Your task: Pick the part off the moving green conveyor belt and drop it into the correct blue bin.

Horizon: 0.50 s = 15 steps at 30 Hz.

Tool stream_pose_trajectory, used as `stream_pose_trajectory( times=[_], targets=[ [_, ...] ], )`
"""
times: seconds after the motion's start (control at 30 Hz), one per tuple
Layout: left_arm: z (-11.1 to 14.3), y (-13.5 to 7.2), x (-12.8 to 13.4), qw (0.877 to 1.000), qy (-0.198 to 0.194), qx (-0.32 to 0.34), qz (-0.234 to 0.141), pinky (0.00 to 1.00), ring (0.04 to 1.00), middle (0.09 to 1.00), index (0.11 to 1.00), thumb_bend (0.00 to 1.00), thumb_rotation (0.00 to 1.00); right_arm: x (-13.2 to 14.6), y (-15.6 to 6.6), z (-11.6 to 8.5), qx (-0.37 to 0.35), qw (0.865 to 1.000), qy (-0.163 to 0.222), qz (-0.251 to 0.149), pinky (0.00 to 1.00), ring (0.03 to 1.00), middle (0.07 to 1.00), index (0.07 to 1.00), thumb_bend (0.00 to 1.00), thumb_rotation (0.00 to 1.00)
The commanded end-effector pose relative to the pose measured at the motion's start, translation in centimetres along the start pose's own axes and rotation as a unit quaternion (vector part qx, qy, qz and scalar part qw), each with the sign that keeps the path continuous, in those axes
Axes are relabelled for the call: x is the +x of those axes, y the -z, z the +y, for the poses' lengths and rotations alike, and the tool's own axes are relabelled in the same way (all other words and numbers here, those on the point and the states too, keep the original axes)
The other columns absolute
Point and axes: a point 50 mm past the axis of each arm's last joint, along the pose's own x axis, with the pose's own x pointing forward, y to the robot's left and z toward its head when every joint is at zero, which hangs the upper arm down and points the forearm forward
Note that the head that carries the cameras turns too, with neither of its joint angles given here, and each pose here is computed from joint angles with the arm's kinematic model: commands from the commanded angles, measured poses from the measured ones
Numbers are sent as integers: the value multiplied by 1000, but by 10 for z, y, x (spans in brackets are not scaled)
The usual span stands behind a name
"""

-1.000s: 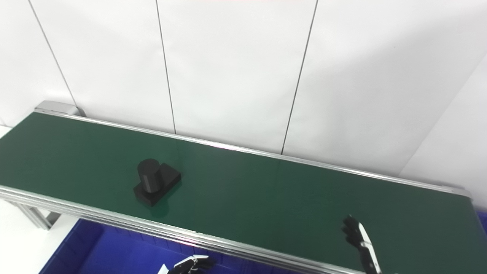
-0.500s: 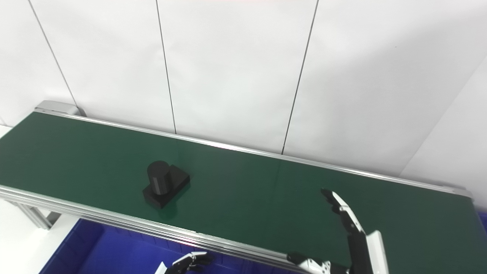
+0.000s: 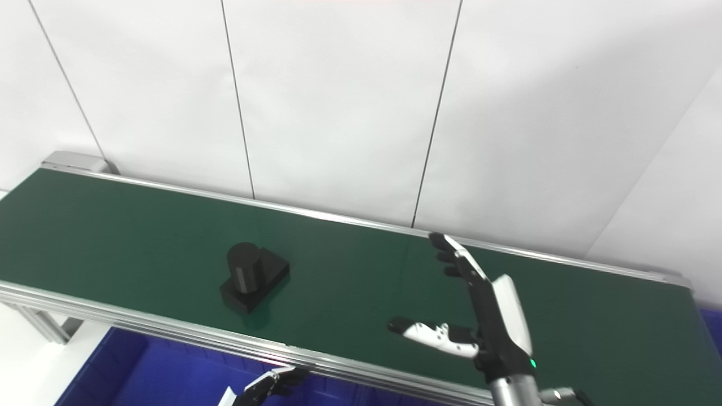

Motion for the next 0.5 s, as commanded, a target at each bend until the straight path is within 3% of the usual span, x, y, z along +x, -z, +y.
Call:
stream_pose_trajectory(
  times=[0.0, 0.47],
  targets=[
    [7, -8, 4, 1000, -4, -8, -29, 721, 761, 768, 742, 913, 333, 15, -16, -3, -13, 1000, 5, -17, 730, 816, 866, 869, 876, 488],
    [20, -5, 8, 1000, 3, -1, -26, 726, 771, 783, 745, 874, 354, 76, -21, 32, -38, 999, -14, 0, 723, 812, 863, 874, 917, 536]
  ],
)
